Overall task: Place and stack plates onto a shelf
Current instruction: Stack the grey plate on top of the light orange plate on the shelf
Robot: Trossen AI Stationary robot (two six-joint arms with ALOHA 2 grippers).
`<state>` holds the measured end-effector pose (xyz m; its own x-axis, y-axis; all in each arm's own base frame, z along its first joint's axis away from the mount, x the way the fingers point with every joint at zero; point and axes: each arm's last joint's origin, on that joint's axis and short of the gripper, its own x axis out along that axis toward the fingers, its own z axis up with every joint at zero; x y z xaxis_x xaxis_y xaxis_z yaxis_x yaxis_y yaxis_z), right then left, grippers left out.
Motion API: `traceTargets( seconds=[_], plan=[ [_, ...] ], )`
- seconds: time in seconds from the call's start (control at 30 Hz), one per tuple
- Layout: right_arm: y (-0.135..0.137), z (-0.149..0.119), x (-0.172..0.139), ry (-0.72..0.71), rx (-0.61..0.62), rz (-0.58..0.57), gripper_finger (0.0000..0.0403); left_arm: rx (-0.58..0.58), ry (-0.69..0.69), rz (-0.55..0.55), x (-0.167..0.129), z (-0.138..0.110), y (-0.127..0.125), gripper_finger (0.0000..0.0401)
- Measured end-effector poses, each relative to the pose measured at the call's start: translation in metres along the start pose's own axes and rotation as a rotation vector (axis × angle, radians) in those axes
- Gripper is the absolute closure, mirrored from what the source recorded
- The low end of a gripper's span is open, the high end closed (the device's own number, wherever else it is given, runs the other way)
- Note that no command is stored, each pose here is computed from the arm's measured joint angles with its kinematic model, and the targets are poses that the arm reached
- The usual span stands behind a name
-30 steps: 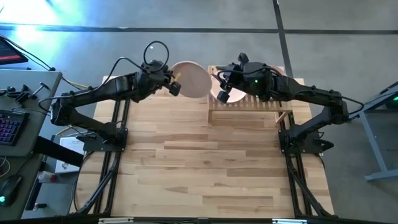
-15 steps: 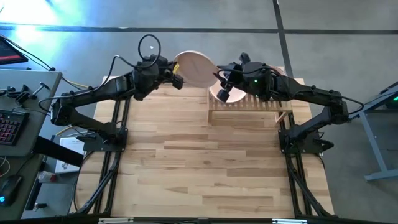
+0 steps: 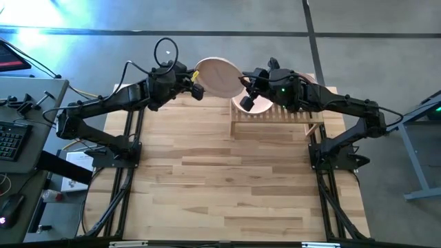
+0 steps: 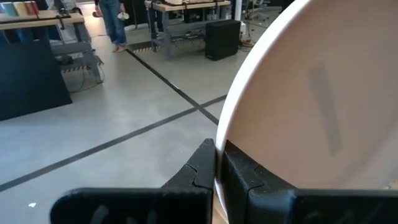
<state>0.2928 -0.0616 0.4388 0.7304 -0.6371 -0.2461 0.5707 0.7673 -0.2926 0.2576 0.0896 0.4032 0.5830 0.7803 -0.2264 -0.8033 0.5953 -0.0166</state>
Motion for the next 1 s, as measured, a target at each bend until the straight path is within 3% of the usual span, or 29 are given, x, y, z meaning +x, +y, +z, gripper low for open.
traceTargets(
  seconds=[0.13, 0.5, 0.73, 1.0],
  plan=[
    [-0.0014, -0.0003, 0.0004, 0.004, 0.031, -0.027, 0.0392, 0.0, 0.003, -0.008, -0.0001, -0.0002, -0.0003, 0.04],
    [-0.0013, -0.0013, 0.0002, 0.014, 0.104, -0.05, 0.04, -0.052, 0.006, -0.012, 0.0, -0.0005, -0.0004, 0.0397],
    [-0.0013, -0.0027, 0.0001, 0.027, 0.111, -0.05, 0.0402, -0.01, 0.027, -0.111, 0.0016, -0.0005, -0.0008, 0.0362],
    [-0.001, -0.0082, 0.0003, 0.077, 0.121, -0.05, 0.0403, -0.058, 0.038, -0.168, 0.0021, -0.0002, -0.0015, 0.0319]
  ],
)
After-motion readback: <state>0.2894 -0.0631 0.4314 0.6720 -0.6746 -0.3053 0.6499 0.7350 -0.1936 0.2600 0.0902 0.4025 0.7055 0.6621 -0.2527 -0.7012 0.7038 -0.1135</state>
